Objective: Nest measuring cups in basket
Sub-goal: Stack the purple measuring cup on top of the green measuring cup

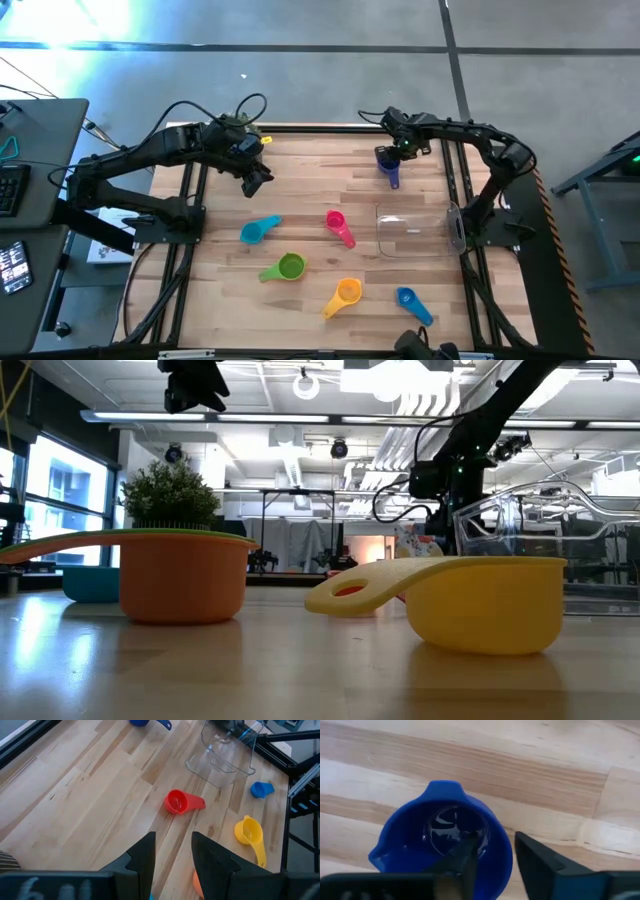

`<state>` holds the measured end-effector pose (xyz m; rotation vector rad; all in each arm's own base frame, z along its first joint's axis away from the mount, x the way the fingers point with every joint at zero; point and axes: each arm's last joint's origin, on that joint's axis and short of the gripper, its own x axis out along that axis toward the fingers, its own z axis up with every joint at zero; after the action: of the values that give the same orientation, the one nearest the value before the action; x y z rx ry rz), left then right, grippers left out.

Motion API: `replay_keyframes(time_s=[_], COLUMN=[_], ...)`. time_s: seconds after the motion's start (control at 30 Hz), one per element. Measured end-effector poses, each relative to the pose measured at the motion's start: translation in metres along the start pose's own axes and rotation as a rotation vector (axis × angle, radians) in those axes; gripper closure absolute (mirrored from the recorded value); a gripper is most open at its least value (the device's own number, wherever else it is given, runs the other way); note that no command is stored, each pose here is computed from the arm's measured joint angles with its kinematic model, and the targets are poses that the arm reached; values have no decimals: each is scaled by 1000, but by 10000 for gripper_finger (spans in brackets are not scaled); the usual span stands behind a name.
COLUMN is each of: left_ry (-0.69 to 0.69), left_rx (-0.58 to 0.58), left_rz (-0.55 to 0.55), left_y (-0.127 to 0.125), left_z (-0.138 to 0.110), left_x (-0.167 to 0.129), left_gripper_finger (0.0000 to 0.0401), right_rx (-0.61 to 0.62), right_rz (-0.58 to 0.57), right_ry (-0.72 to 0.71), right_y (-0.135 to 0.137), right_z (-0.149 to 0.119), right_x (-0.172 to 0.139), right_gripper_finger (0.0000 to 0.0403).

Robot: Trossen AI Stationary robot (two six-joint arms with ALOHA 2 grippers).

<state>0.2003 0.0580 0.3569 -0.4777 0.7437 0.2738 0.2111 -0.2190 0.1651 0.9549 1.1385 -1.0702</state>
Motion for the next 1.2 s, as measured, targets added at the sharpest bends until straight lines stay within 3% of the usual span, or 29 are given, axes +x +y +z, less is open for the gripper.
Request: replay_keyframes(time_s=[0.23,0.57,0.9,1.2], left_ry=[-2,49,205,320], left_rx=[1,60,134,212], left_rz=[5,20,54,65], left_y=[0,2,6,9], left_z=[0,-5,-20,-30], left_x=[0,0,-2,-5], left_gripper_finger=[286,286,286,286], right_rx=[0,63,170,232], right_rz=[3,59,214,457], right_ry=[8,5,-152,-299], right_y=[0,1,6,29], right_z=[-1,-3,-20,-58], right_x=[0,-12,-75,-133], right_gripper_finger=[393,397,400,401])
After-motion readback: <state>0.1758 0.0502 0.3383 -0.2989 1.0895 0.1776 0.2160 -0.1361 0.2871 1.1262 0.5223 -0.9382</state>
